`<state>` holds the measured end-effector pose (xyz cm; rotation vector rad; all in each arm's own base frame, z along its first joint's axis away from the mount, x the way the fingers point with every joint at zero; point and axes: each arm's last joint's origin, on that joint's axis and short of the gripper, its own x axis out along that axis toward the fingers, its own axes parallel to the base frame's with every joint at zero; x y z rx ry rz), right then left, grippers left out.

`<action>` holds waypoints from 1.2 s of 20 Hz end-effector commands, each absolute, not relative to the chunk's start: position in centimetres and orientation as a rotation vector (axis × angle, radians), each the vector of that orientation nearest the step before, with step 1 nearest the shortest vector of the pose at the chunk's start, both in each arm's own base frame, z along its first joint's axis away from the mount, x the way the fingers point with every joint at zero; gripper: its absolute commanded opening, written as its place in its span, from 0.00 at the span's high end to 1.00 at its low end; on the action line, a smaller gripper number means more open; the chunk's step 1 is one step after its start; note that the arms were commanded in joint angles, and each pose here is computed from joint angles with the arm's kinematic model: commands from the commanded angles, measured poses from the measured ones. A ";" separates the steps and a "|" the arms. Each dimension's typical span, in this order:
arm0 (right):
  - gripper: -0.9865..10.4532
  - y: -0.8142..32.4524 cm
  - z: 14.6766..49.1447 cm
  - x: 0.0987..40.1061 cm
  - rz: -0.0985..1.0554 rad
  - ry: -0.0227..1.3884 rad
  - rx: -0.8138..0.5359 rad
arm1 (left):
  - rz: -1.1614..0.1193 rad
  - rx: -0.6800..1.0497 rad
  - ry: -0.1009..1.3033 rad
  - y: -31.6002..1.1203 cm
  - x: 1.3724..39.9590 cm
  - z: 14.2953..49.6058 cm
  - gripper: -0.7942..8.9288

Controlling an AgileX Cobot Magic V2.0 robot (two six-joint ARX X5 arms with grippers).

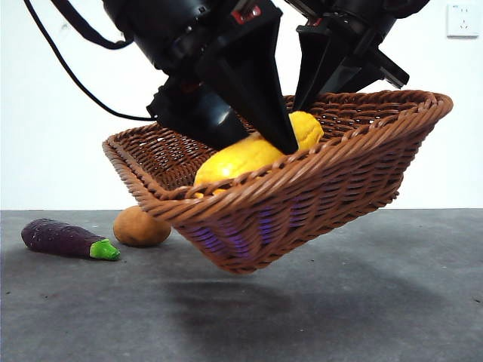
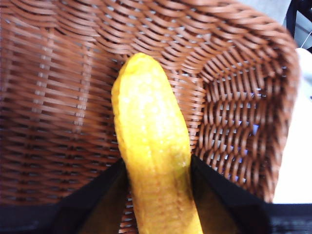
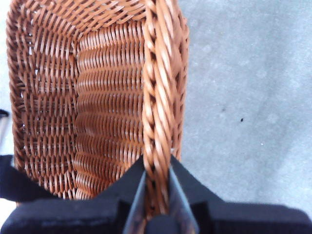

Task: Help me put the vegetables on the table into the basket

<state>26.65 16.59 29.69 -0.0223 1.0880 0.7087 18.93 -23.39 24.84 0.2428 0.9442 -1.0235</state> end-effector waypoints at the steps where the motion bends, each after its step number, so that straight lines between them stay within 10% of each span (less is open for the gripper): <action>1: 0.92 16.7 29.7 26.6 0.723 1.082 -0.018 | -1.015 0.222 0.965 -23.5 18.9 24.5 0.83; 4: 0.92 16.7 29.7 26.6 0.724 1.084 -0.020 | -1.034 0.200 0.978 -23.5 18.8 24.5 0.41; 15: 0.92 15.2 29.6 27.3 0.652 1.082 -0.028 | -1.017 0.047 0.849 -20.7 17.3 30.0 0.41; 24: 0.92 8.0 34.8 25.5 0.513 0.891 0.049 | -0.455 -0.072 0.712 -11.8 21.0 37.6 0.41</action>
